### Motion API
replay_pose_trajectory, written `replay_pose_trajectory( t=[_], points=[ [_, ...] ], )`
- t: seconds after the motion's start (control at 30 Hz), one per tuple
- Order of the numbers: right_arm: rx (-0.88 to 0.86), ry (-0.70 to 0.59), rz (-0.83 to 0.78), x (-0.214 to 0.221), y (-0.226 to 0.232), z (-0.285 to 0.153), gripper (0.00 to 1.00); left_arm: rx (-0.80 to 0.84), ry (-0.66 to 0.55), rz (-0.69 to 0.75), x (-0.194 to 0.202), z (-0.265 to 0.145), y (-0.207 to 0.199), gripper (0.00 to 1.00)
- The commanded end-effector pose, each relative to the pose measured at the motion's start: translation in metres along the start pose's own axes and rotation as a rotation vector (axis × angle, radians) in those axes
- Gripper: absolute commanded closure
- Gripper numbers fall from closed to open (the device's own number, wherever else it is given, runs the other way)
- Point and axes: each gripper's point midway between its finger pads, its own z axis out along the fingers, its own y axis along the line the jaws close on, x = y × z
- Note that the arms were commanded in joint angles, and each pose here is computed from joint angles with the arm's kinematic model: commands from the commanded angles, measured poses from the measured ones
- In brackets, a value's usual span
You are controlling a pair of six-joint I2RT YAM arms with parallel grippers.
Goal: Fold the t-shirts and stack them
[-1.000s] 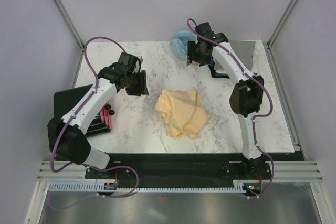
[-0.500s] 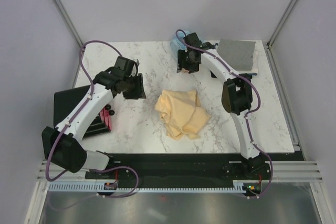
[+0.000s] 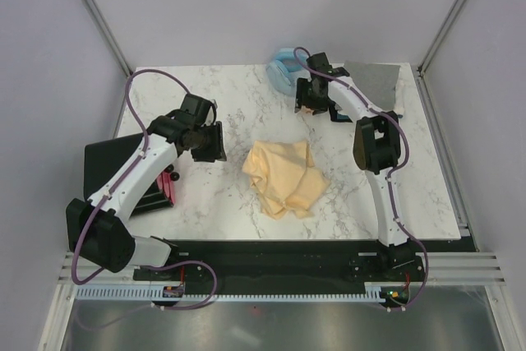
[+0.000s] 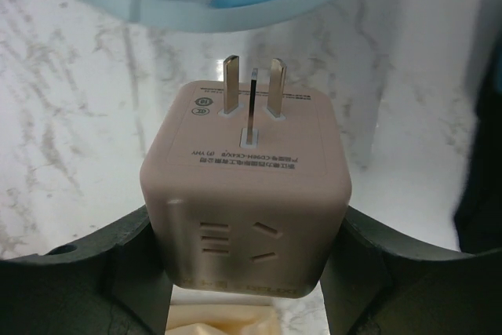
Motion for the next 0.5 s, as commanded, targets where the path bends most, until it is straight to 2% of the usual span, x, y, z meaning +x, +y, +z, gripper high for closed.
replay_pose_trajectory(
  t=[0.0, 0.47],
  points=[
    [0.04, -0.053, 0.009, -0.02, -0.027, 0.004, 1.0, -0.008, -0.035, -0.041, -0.002, -0.01, 0.002, 0.54],
    [0.017, 0.005, 0.016, -0.012, -0.035, 0.021, 1.0, -0.016, -0.042, -0.044, -0.012, -0.015, 0.0, 0.55]
  ],
)
